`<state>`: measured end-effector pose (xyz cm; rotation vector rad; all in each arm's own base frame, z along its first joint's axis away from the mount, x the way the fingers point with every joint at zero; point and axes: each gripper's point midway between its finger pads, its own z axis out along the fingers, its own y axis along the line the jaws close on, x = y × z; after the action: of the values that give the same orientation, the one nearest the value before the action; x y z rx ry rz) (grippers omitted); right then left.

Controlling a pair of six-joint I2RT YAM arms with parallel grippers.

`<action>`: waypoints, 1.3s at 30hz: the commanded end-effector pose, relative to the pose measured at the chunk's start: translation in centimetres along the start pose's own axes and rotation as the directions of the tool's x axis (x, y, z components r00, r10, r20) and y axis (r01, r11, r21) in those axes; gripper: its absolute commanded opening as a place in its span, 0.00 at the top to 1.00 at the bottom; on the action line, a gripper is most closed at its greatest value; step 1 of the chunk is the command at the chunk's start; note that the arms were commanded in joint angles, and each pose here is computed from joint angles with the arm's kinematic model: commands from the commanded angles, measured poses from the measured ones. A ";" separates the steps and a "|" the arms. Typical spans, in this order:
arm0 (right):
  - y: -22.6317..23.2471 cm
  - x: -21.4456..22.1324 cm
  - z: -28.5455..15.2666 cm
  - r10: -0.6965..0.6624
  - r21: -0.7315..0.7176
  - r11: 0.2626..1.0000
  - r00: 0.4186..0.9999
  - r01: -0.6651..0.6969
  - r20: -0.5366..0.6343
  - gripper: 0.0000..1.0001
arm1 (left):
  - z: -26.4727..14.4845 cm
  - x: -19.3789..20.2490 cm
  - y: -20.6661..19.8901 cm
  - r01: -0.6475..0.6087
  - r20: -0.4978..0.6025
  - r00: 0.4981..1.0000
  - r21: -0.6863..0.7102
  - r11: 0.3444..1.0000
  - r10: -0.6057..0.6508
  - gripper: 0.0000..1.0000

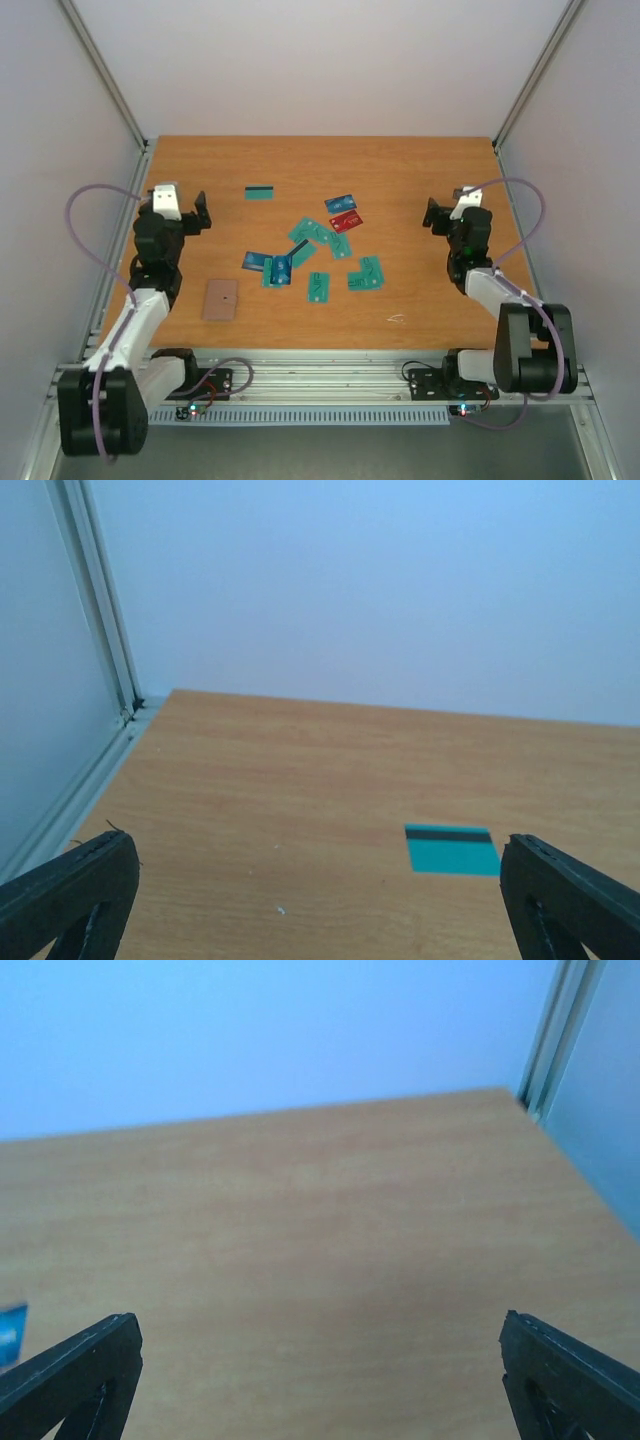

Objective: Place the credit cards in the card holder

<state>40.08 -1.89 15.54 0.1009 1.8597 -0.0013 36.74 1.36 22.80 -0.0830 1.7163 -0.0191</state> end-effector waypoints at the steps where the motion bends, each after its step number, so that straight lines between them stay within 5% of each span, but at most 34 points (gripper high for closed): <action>1: -0.8 -4.4 -1.0 0.081 0.057 0.995 0.997 -0.080 -0.015 0.02 | -2.6 -0.1 0.1 0.054 -0.150 0.987 -0.030 0.998 -0.058 0.01; 8: 0.1 -11.4 -4.2 0.251 0.013 0.968 0.968 -0.251 0.033 0.01 | -7.7 -1.4 1.6 0.205 -0.347 0.898 -0.216 0.955 -0.271 0.01; 11: -1.6 -11.8 -6.1 0.351 0.115 0.930 0.936 -0.349 0.003 0.01 | -10.1 -0.9 1.1 0.230 -0.444 0.837 -0.242 0.943 -0.319 0.01; 15: 0.0 -12.0 -7.0 0.325 0.058 0.946 0.940 -0.320 -0.101 0.02 | -12.9 0.9 -0.4 0.304 -0.533 0.755 -0.231 0.924 -0.382 0.01; 23: 3.8 -8.6 -7.0 0.453 0.012 0.871 0.793 -0.492 -0.408 0.01 | -17.8 5.3 -1.7 0.391 -0.667 0.525 -0.363 0.846 -0.529 0.06; 28: 7.0 -4.5 -7.8 0.406 -0.021 0.848 0.673 -0.530 -0.618 0.08 | -20.0 9.6 -0.5 0.260 -0.740 0.384 -0.488 0.833 -0.553 0.09; 39: 12.6 1.2 -12.2 0.216 -0.094 0.879 0.566 -0.467 -0.796 0.10 | -15.8 13.6 -1.2 0.269 -0.808 0.173 -0.511 0.816 -0.563 0.19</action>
<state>31.61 9.70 19.42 0.3503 2.5587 0.6869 17.25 -0.80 11.87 -0.9662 2.8563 -0.2509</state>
